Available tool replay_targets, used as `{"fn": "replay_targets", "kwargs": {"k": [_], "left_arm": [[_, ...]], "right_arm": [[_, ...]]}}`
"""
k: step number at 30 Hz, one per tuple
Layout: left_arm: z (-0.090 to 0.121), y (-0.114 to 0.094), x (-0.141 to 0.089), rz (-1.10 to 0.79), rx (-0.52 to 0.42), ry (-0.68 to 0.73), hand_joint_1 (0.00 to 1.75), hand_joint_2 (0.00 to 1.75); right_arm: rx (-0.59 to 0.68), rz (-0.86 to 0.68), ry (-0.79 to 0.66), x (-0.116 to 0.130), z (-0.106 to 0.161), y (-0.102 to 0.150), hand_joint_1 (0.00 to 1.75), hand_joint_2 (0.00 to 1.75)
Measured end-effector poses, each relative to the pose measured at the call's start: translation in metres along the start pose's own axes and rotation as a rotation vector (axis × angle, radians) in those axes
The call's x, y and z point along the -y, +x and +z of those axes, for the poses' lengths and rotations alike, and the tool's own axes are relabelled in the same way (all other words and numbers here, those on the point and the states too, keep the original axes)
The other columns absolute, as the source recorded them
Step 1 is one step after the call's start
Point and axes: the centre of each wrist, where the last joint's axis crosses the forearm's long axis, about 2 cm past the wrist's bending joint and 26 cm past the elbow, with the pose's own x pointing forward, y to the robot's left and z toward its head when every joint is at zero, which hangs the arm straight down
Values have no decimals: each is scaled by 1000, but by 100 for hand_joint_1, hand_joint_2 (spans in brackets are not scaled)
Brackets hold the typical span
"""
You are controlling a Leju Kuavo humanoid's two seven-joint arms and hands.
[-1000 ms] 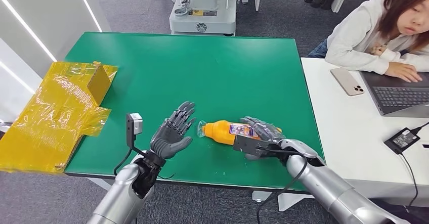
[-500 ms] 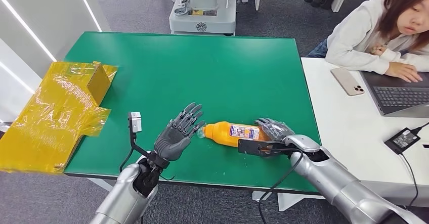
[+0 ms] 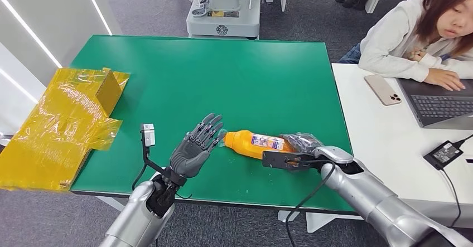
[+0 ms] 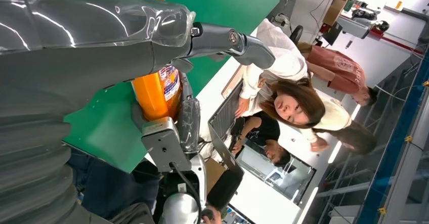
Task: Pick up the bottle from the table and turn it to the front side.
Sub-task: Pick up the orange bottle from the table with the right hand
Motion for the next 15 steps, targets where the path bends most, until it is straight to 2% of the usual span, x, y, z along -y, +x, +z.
{"fn": "replay_targets", "kwargs": {"k": [11,13,15], "left_arm": [[3,-2,-1,-12,-5,23,0,175],[5,-4,-1,-44,-11,50,0,175],[7,-6,-3,-135,-13,115,0,175]], "right_arm": [[41,-73,-13,-8,0,-2,175,175],[70,-128,-12,-12,0,-4,175,175],[138,-253,-24,-20,1,-4,175,175]]}}
